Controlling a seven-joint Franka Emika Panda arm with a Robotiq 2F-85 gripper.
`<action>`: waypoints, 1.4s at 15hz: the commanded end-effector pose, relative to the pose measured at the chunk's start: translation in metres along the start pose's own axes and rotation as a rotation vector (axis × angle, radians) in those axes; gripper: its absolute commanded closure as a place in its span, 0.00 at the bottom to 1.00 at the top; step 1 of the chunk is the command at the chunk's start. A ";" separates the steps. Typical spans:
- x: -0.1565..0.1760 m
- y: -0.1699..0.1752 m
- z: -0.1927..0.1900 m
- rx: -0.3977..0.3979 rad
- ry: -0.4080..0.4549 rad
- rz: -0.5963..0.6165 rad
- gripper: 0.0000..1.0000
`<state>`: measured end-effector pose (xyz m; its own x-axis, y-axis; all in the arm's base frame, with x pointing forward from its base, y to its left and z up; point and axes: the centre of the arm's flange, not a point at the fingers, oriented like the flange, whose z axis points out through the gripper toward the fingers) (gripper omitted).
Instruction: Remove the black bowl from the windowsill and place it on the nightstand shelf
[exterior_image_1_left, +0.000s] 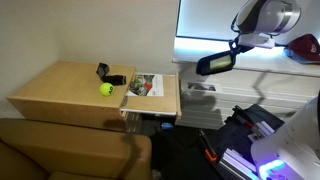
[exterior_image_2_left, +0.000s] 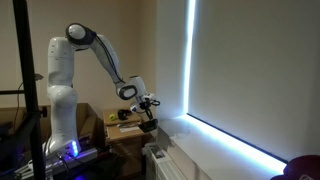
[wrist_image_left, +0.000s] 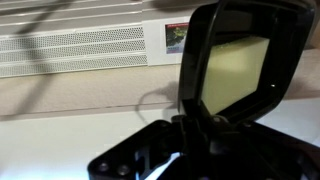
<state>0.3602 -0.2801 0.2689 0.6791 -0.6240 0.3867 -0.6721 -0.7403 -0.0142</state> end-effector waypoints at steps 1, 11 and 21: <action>-0.031 0.015 -0.038 0.126 0.036 -0.143 0.98; -0.057 -0.114 -0.048 0.415 -0.279 -0.295 0.98; -0.090 -0.167 -0.018 0.364 -0.345 -0.293 0.98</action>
<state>0.3856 -0.1141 0.2770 0.9171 -0.3778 0.1271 -0.3314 -0.8998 -0.2837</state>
